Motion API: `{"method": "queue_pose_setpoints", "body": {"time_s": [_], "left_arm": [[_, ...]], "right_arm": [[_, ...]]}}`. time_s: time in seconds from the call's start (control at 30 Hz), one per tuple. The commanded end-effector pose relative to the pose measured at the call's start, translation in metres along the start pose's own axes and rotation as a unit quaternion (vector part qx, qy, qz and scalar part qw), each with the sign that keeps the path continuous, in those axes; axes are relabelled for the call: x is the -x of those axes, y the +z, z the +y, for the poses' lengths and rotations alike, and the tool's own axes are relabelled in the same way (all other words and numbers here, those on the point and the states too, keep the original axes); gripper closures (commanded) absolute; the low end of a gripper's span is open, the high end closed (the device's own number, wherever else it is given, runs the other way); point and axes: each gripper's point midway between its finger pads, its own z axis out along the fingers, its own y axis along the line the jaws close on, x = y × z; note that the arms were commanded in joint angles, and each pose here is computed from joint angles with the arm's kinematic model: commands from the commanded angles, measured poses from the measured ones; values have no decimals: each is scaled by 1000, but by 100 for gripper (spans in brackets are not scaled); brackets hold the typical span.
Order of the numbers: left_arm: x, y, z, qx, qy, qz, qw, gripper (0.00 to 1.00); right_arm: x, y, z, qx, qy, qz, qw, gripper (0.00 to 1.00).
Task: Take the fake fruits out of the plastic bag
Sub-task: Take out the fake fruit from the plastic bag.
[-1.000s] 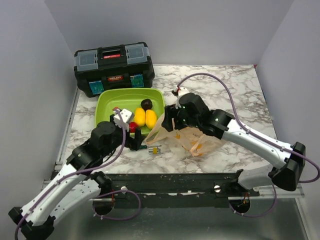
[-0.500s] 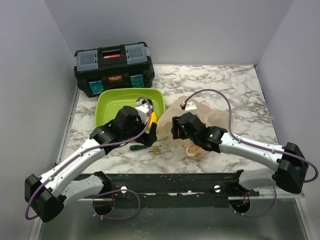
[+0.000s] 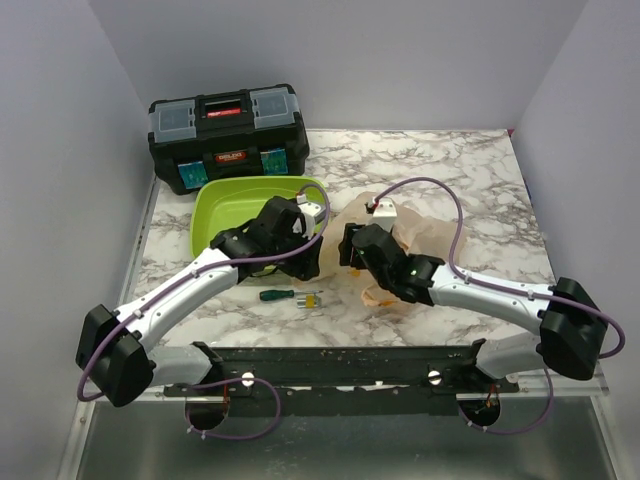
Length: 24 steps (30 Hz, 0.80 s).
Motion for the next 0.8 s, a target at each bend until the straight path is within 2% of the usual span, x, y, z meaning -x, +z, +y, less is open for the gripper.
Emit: {"method": "queue_pose_setpoints", "body": {"time_s": [0.0, 0.2, 0.37, 0.6, 0.77], "left_arm": [[17, -10, -11, -22, 3, -15, 1000, 63], [39, -22, -24, -45, 17, -40, 998, 87], [52, -30, -35, -67, 24, -61, 996, 92], [47, -26, -33, -70, 34, -67, 995, 94], [43, -21, -34, -80, 40, -72, 993, 94]], "right_arm": [[13, -17, 16, 26, 39, -22, 999, 37], [-3, -33, 16, 47, 64, -7, 997, 37], [-19, -25, -2, 6, 73, -5, 997, 37], [2, -22, -25, -40, 151, -92, 983, 36], [6, -5, -33, -75, 161, -108, 978, 36]]}}
